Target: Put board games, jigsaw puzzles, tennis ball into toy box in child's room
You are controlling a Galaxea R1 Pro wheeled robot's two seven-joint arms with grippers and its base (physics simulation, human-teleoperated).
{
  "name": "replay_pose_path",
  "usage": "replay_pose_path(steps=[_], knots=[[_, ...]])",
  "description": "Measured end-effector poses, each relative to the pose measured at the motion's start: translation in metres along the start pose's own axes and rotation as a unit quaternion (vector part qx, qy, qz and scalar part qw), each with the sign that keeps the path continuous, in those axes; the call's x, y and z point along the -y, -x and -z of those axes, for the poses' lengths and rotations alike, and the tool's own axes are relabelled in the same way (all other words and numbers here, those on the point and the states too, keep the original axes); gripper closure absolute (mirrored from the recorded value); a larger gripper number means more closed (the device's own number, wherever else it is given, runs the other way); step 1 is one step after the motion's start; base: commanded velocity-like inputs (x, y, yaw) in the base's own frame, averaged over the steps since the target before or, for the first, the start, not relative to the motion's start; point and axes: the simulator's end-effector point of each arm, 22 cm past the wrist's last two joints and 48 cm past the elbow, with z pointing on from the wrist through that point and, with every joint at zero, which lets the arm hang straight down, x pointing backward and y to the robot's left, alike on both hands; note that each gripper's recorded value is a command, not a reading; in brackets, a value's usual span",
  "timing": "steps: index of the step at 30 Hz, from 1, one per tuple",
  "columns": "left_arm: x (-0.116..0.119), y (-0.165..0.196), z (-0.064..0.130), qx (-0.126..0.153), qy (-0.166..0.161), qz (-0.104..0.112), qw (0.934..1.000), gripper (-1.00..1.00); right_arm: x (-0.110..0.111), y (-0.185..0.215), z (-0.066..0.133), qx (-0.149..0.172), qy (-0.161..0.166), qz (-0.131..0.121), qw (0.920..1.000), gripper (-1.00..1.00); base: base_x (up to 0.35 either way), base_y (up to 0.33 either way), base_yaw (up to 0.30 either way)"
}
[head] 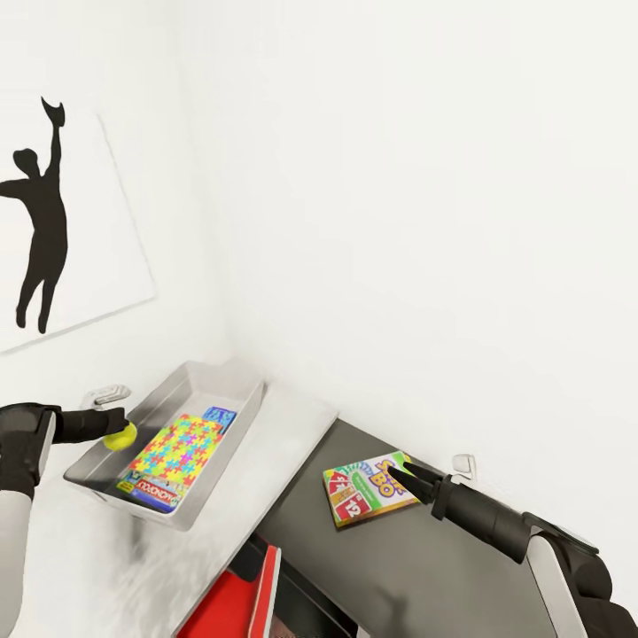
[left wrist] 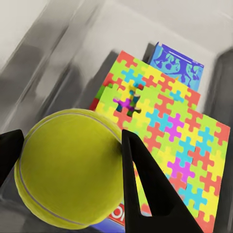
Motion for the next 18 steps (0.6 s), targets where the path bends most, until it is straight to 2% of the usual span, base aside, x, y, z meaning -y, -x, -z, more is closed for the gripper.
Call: replay_pose_path(steps=[18], knots=[[-0.0052,-0.0059,-0.0061,-0.009,0.008,-0.004,0.9999,1.00,0.0043,-0.0039,-0.0012,-0.003,-0.002,-0.005,1.0000,-1.00,0.000,0.000,0.000]])
